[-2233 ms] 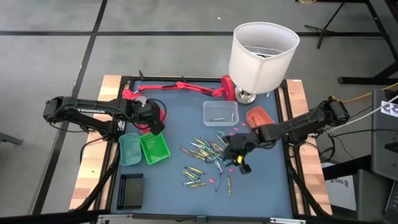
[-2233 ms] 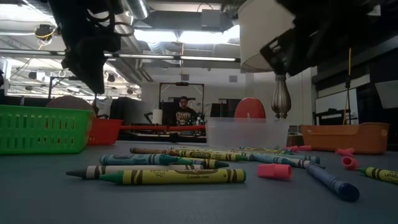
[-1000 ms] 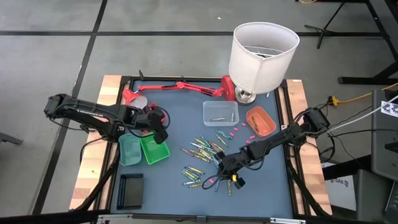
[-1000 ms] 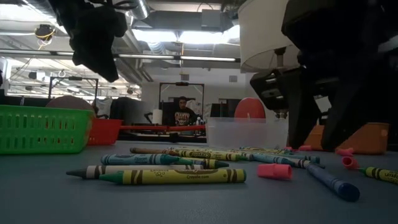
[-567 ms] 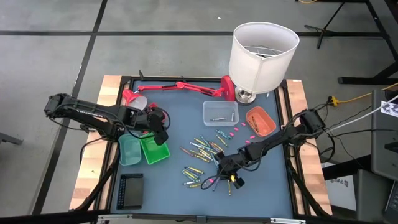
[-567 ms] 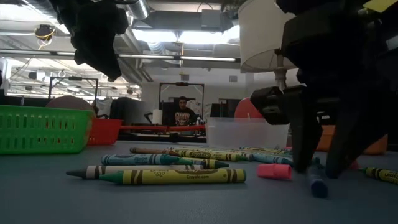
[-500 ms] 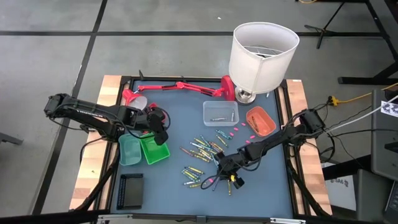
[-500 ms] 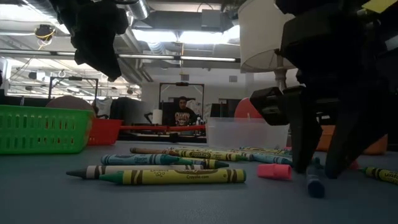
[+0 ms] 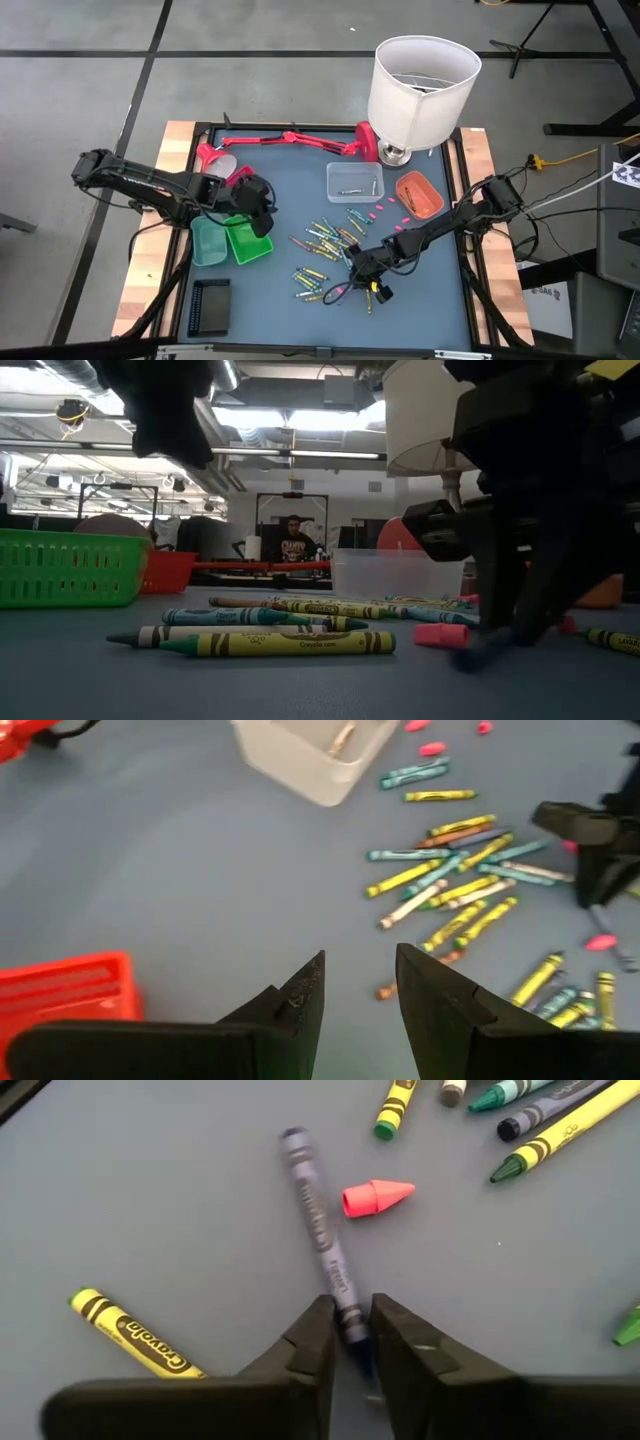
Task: Sort crayons
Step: Put the blue crayon into the blue bin
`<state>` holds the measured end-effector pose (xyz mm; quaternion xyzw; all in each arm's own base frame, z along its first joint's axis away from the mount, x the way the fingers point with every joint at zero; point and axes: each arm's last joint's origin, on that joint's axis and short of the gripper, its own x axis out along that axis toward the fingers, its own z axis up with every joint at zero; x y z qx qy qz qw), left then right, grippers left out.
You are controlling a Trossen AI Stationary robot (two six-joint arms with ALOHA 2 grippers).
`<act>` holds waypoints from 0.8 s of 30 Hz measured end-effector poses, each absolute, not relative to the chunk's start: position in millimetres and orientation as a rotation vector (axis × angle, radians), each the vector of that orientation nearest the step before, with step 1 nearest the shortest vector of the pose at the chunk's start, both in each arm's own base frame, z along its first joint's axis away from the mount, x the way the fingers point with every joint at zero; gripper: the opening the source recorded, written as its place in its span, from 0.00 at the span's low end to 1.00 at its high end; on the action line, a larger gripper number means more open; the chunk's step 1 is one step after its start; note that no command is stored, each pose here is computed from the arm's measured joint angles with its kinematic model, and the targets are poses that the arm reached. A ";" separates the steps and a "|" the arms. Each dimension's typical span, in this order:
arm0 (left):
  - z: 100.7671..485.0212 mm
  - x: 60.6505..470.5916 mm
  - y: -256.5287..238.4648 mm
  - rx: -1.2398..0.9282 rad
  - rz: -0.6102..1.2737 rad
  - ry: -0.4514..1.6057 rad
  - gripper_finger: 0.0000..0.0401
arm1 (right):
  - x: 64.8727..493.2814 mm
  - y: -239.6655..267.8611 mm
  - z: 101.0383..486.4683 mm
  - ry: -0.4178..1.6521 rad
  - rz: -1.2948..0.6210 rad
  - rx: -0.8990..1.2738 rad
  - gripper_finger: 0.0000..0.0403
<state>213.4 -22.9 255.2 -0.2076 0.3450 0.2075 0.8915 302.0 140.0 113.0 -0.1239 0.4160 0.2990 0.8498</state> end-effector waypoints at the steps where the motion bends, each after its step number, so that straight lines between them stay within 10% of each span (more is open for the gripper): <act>1: 256.0 214.1 -25.4 -0.431 0.416 0.706 0.27 | 302.0 140.0 113.0 0.876 0.630 -0.261 0.13; 24: 267.2 213.4 -74.5 -0.418 0.163 0.604 0.27 | 315.6 146.2 131.1 0.841 0.635 -0.255 0.05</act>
